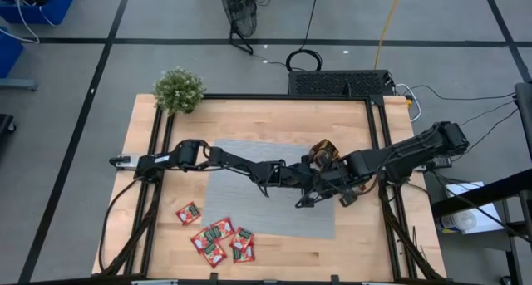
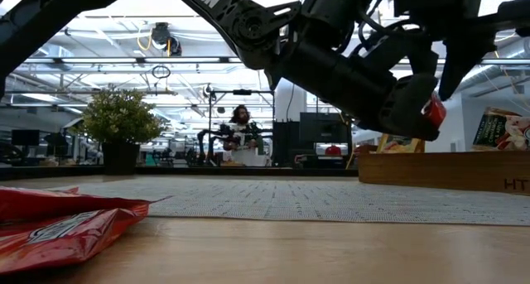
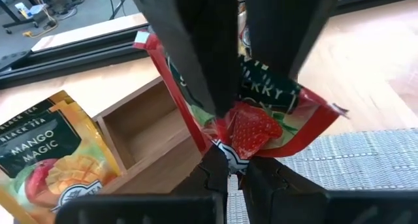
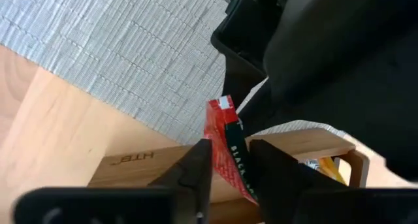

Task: Pick & Place Tea
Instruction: Put the red tea bag into the middle section of the wooden organizer

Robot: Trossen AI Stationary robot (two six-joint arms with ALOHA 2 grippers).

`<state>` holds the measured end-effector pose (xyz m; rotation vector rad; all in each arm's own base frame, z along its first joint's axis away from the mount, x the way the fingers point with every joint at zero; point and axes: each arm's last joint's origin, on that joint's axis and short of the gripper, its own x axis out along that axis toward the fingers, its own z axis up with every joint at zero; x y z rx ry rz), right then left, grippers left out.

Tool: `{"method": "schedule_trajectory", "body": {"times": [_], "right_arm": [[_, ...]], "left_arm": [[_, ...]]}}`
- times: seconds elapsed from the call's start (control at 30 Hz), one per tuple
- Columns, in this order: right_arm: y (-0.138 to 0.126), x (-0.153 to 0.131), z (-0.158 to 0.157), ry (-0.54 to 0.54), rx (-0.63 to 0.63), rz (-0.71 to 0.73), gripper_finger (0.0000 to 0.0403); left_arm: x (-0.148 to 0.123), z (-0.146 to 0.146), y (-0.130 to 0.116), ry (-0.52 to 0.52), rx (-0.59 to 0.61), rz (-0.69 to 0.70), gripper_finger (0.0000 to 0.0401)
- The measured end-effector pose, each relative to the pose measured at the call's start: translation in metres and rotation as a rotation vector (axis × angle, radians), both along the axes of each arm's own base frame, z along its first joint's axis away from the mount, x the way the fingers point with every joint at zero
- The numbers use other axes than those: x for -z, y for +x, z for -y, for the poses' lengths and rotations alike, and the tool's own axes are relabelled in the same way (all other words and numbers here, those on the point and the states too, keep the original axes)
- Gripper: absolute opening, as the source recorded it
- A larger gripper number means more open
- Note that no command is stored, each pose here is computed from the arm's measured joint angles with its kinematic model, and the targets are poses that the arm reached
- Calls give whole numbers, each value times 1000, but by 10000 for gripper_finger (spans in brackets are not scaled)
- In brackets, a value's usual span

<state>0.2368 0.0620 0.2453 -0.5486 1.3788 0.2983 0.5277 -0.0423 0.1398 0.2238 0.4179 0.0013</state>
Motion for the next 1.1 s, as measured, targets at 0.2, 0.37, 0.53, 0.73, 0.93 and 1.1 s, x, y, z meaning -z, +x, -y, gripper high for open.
{"method": "schedule_trajectory", "body": {"times": [0.2, 0.37, 0.53, 0.73, 0.93, 1.1], "right_arm": [[-2, -1, 1, -8, -28, -12, 7], [-13, -1, 3, -173, -43, -87, 1], [-28, -5, 8, -322, -16, -175, 1], [-37, -7, 12, -412, -12, -250, 1], [-37, 1, 13, -467, -174, -293, 0], [-47, 24, 12, -601, -479, -450, 0]], "left_arm": [[0, 0, 0, -8, -3, 2, 25], [-1, -2, 0, -44, -30, 8, 26], [-4, -5, 1, -68, -59, 25, 40], [4, -2, -1, -72, -41, -22, 70], [1, -5, -1, -69, -53, -15, 77], [1, -3, -1, -70, -50, -10, 78]]}}
